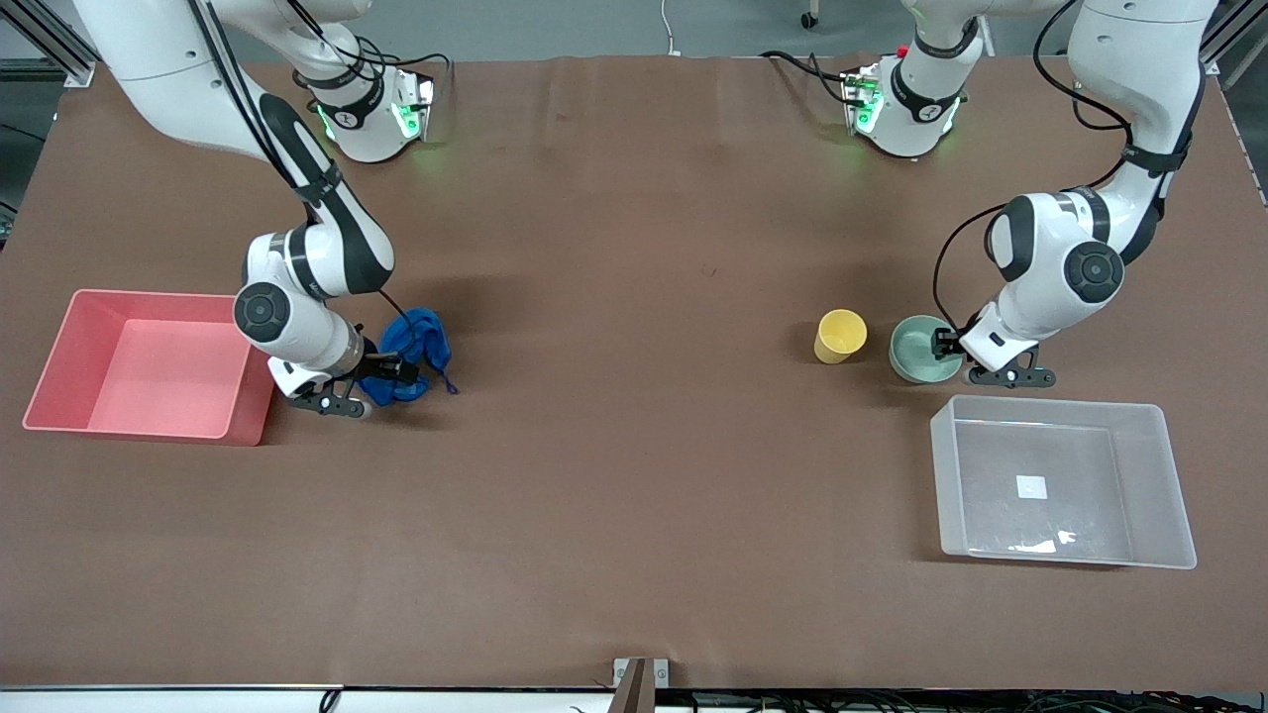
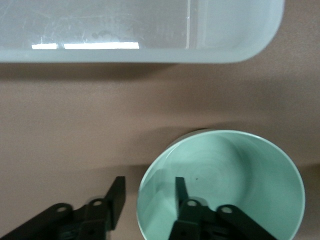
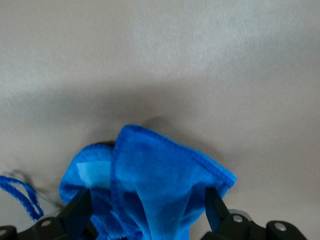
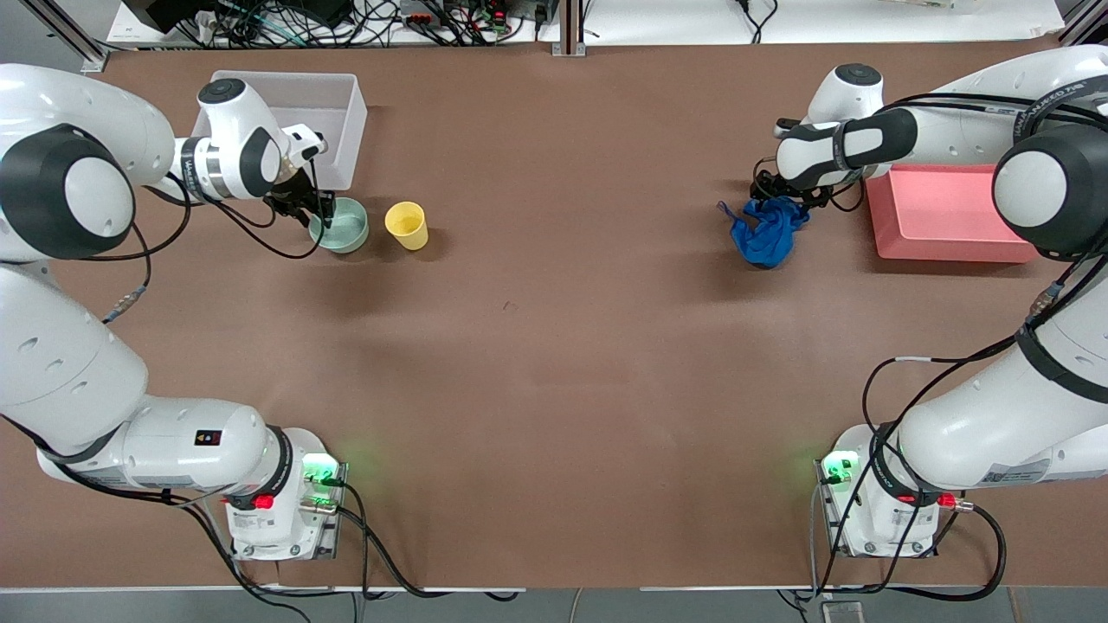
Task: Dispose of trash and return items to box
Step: 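Carry the cloth into the pink bin while the left gripper carries the bowl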
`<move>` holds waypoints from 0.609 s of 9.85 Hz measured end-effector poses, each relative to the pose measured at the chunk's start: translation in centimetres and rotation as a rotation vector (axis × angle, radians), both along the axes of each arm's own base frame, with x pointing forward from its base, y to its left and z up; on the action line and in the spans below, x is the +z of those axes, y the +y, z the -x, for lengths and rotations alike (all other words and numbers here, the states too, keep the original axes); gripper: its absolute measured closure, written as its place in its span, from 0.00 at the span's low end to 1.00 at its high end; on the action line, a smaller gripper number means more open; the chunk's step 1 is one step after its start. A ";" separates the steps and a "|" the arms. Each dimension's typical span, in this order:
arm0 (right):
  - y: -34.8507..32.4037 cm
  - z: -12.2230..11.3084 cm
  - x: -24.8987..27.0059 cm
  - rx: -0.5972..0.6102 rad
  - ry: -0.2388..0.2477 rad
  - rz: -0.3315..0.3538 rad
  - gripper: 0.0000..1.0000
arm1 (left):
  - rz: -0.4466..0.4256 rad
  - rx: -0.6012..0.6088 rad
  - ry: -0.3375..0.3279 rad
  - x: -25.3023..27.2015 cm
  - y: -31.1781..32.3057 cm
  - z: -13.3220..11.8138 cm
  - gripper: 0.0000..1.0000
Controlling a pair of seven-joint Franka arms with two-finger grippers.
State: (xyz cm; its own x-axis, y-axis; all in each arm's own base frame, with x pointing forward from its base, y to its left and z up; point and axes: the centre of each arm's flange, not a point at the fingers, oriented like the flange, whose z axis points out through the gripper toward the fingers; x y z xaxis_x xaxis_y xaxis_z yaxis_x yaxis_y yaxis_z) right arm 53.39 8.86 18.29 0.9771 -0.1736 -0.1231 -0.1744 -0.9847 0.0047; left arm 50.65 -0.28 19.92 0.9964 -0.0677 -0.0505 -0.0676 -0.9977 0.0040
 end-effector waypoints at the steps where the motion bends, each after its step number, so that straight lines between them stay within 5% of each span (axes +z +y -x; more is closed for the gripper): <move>1: 0.0 0.1 0.3 0.000 0.015 0.003 0.00 | 0.000 0.000 -0.001 -0.2 0.0 0.0 0.75; 3: 0.4 0.4 0.4 0.005 0.018 0.003 0.03 | 0.001 -0.003 -0.009 0.4 -0.2 -0.1 0.95; 6: 0.8 0.7 -0.1 0.006 -0.049 -0.008 0.20 | 0.008 -0.003 0.037 7.0 -0.2 -0.2 0.96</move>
